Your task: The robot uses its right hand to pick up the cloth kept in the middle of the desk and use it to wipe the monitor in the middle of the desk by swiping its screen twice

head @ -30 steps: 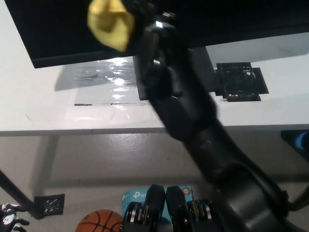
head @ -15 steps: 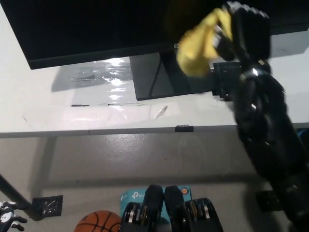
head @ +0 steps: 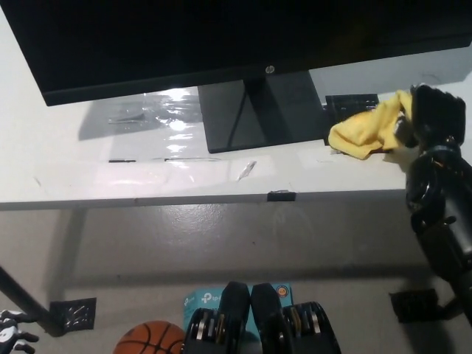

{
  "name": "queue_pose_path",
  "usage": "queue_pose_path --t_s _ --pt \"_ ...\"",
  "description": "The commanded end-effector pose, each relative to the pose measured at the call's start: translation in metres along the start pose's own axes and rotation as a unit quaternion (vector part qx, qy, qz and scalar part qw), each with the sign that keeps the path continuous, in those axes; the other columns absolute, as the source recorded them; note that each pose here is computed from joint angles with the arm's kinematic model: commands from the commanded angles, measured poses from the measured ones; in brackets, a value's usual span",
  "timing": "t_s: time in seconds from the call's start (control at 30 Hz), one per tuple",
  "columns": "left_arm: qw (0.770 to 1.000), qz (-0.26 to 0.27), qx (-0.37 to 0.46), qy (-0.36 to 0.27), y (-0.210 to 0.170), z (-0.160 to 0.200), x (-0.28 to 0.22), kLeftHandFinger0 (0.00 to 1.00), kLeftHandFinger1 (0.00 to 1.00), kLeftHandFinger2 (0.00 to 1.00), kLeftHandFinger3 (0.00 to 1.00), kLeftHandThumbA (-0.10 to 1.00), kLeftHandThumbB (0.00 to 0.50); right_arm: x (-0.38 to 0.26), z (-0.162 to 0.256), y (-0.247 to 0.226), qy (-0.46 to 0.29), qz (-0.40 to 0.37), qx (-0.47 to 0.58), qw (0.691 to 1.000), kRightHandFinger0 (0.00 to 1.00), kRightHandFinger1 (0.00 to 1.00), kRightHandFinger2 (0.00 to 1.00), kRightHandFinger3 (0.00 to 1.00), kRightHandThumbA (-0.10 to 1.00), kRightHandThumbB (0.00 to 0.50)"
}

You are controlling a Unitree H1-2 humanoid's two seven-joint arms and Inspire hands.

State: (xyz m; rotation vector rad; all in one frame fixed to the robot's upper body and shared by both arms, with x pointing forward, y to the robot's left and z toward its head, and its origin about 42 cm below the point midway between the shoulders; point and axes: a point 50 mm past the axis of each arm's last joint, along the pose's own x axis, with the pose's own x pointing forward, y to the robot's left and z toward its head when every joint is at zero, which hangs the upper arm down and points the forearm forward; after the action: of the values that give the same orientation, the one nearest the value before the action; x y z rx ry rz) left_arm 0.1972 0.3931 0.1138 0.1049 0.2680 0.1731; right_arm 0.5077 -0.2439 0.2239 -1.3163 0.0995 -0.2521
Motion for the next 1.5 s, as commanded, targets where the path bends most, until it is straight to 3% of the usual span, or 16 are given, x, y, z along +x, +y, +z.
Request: queue_pose_path --t_s 0.0,0.1,0.2,0.3,0.37,0.4,0.43,0.5,0.53,0.67,0.87,1.13,1.2,1.4,1.43,1.47 --pt "1.000 0.005 0.003 -0.027 0.006 0.008 -0.006 0.37 0.40 0.52 0.73 0.19 0.214 0.023 0.003 -0.028 -0.005 -0.057 -0.016 0.998 0.00 0.04 0.32 0.25 -0.10 0.066" --pt "1.000 0.003 0.009 -0.028 0.006 0.009 -0.007 0.37 0.41 0.52 0.73 0.20 0.213 0.026 0.006 -0.024 0.004 -0.025 -0.033 0.999 0.01 0.17 0.41 0.36 -0.09 0.050" --pt "1.000 0.004 0.009 -0.026 0.007 0.008 -0.006 0.38 0.41 0.53 0.74 0.19 0.212 0.023 0.013 -0.020 0.000 -0.002 -0.032 0.999 0.00 0.14 0.38 0.53 -0.08 0.047" --pt "1.000 0.005 0.006 -0.025 0.007 0.008 -0.009 0.40 0.42 0.54 0.76 0.19 0.210 0.011 0.020 -0.015 -0.018 0.037 -0.013 0.999 0.18 0.29 0.49 1.00 0.26 0.136" --pt "1.000 0.005 0.006 -0.025 0.007 0.009 -0.009 0.40 0.42 0.54 0.77 0.19 0.208 0.007 0.022 -0.015 -0.022 0.055 0.010 0.998 0.17 0.26 0.49 1.00 0.36 0.179" --pt "1.000 0.008 0.004 -0.027 0.006 0.009 -0.008 0.39 0.42 0.53 0.76 0.18 0.204 0.002 0.026 -0.017 -0.024 0.085 0.033 0.996 1.00 1.00 1.00 1.00 0.64 0.299" --pt "1.000 0.008 0.004 -0.027 0.006 0.009 -0.008 0.39 0.42 0.53 0.76 0.18 0.204 0.001 0.026 -0.018 -0.024 0.086 0.033 0.995 1.00 1.00 1.00 1.00 0.63 0.299" --pt "1.000 0.008 0.004 -0.030 0.007 0.010 -0.006 0.39 0.41 0.52 0.73 0.17 0.200 -0.007 0.031 -0.028 -0.039 0.087 0.039 0.995 1.00 1.00 1.00 1.00 0.80 0.462" --pt "0.999 0.009 0.007 -0.031 0.007 0.010 -0.006 0.38 0.40 0.51 0.72 0.17 0.198 -0.011 0.032 -0.033 -0.043 0.084 0.047 0.994 1.00 1.00 1.00 1.00 0.85 0.495" --pt "0.999 0.008 0.004 -0.032 0.008 0.009 -0.006 0.38 0.41 0.52 0.72 0.17 0.200 -0.020 0.033 -0.044 -0.050 0.044 0.075 0.995 1.00 1.00 1.00 1.00 0.92 0.500" --pt "1.000 0.010 -0.002 -0.027 0.008 0.009 -0.006 0.39 0.41 0.52 0.73 0.16 0.190 -0.033 0.028 -0.060 -0.055 0.031 0.099 0.993 1.00 1.00 1.00 1.00 0.81 0.500" --pt "1.000 0.009 -0.001 -0.030 0.007 0.009 -0.008 0.37 0.40 0.51 0.72 0.17 0.195 -0.055 0.005 -0.068 -0.067 0.022 0.099 0.993 1.00 1.00 1.00 1.00 0.81 0.500" --pt "0.999 0.008 0.004 -0.034 0.007 0.011 -0.005 0.37 0.40 0.52 0.71 0.16 0.188 -0.064 -0.002 -0.072 -0.071 0.021 0.104 0.992 1.00 1.00 1.00 1.00 0.81 0.491" --pt "0.999 0.009 -0.001 -0.033 0.007 0.012 -0.004 0.39 0.41 0.54 0.74 0.17 0.199 -0.140 -0.029 -0.060 -0.091 -0.007 0.190 0.978 1.00 1.00 1.00 1.00 0.56 0.201" --pt "0.999 0.009 -0.001 -0.034 0.007 0.011 -0.004 0.39 0.40 0.53 0.74 0.17 0.199 -0.145 -0.030 -0.058 -0.092 -0.012 0.199 0.976 0.96 1.00 1.00 1.00 0.49 0.208" --pt "0.999 0.007 0.000 -0.033 0.006 0.011 -0.005 0.40 0.41 0.53 0.75 0.19 0.207 -0.166 -0.044 -0.033 -0.097 -0.032 0.231 0.968 0.74 0.92 1.00 1.00 0.38 0.159"
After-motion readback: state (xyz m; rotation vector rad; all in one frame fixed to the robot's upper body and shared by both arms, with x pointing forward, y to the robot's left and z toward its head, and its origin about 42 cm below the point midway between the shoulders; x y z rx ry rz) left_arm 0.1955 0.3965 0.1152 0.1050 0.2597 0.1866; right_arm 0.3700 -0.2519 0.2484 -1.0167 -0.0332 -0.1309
